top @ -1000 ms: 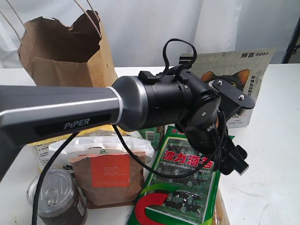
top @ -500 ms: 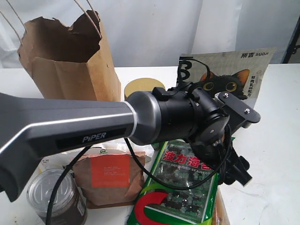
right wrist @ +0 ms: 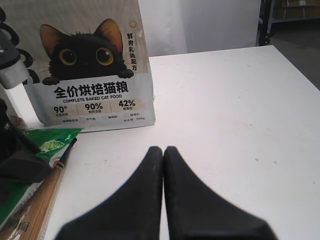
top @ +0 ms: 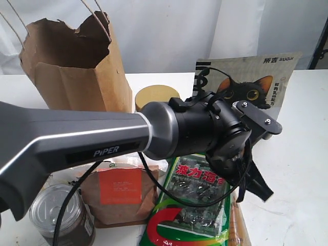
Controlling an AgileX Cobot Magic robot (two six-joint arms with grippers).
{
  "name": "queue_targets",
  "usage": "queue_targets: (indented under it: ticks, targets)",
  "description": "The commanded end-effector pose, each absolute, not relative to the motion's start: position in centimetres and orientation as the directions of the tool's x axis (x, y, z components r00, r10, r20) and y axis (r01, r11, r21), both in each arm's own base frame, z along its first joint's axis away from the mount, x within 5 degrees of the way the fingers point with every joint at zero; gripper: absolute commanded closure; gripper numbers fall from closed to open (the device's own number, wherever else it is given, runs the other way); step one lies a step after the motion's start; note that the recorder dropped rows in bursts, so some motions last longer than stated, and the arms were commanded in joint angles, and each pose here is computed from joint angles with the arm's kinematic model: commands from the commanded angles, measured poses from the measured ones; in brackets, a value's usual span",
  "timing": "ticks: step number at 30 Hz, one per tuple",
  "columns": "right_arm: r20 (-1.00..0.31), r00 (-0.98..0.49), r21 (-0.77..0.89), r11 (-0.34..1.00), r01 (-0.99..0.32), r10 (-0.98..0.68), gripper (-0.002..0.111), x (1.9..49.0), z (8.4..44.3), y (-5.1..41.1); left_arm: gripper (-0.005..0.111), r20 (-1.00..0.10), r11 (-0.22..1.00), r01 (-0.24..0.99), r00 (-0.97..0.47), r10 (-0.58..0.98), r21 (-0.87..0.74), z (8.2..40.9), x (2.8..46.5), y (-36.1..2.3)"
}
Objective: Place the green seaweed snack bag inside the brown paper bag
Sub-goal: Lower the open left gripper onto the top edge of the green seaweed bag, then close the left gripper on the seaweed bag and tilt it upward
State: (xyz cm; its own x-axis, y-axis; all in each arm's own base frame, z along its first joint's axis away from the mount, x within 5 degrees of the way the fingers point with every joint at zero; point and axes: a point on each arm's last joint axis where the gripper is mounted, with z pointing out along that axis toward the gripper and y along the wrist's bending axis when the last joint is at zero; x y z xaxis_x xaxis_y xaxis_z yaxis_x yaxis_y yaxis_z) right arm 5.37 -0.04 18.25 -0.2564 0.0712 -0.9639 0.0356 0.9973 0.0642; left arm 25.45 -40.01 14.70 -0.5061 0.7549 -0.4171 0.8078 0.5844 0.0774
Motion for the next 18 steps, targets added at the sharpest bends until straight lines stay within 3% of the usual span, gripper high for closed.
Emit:
queue_targets:
  ticks: [1, 6, 9, 18]
  targets:
    - [-0.965, -0.252, 0.063, 0.997, 0.040, 0.071, 0.108, 5.3, 18.2, -0.1, 0.078, -0.414, 0.599, 0.798, -0.522, 0.746, 0.073, 15.9, 25.4, -40.2]
    - [-0.965, -0.252, 0.063, 0.997, 0.040, 0.071, 0.108, 5.3, 18.2, -0.1, 0.083, -0.455, 0.606, 0.793, -0.518, 0.724, 0.060, 18.2, 25.3, -40.1]
    - [-0.965, -0.252, 0.063, 0.997, 0.040, 0.071, 0.108, 5.3, 18.2, -0.1, 0.106, -0.477, 0.599, 0.799, -0.503, 0.721, 0.062, 19.6, 25.2, -39.9]
    - [-0.965, -0.252, 0.063, 0.997, 0.040, 0.071, 0.108, 5.3, 18.2, -0.1, 0.107, -0.490, 0.594, 0.803, -0.498, 0.716, 0.052, 21.7, 24.6, -39.5]
